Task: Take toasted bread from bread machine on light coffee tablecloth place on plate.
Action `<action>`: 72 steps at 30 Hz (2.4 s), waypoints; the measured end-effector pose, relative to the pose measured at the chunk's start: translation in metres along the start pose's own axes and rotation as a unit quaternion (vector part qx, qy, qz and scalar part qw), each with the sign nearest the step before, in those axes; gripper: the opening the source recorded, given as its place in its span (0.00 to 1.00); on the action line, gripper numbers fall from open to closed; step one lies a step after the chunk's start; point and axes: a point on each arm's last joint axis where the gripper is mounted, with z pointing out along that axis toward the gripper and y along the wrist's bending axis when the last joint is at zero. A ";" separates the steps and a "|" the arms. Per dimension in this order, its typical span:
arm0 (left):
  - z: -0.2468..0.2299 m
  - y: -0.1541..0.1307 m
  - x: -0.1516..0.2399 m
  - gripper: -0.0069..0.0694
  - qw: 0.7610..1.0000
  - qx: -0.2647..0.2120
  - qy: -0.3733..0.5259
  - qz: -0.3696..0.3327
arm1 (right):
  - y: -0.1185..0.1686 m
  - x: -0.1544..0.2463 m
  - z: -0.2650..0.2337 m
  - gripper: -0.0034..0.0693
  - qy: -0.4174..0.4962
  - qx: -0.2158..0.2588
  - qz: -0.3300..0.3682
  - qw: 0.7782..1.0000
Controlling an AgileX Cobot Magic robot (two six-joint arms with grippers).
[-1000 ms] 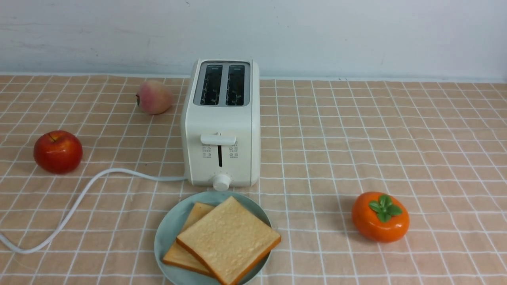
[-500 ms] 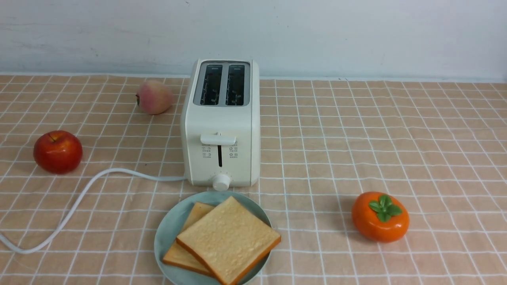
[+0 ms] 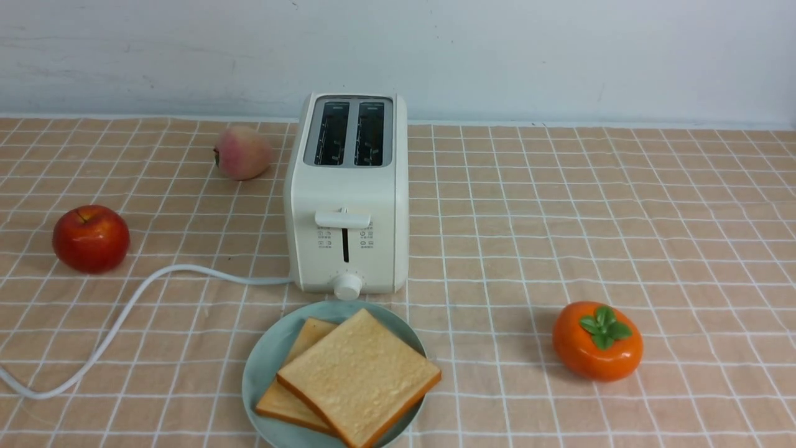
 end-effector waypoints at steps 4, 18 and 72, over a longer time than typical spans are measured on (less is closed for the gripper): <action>0.000 0.000 0.000 0.17 1.000 0.000 0.000 0.000 | 0.004 0.006 0.002 0.20 0.010 -0.028 -0.020 0.999; 0.000 0.000 0.000 0.19 1.000 0.000 0.000 0.000 | -0.024 0.114 0.014 0.22 0.157 0.120 -0.047 0.979; 0.000 0.000 0.000 0.24 1.000 0.000 0.000 0.000 | -0.036 0.149 0.007 0.32 0.226 0.191 -0.030 0.955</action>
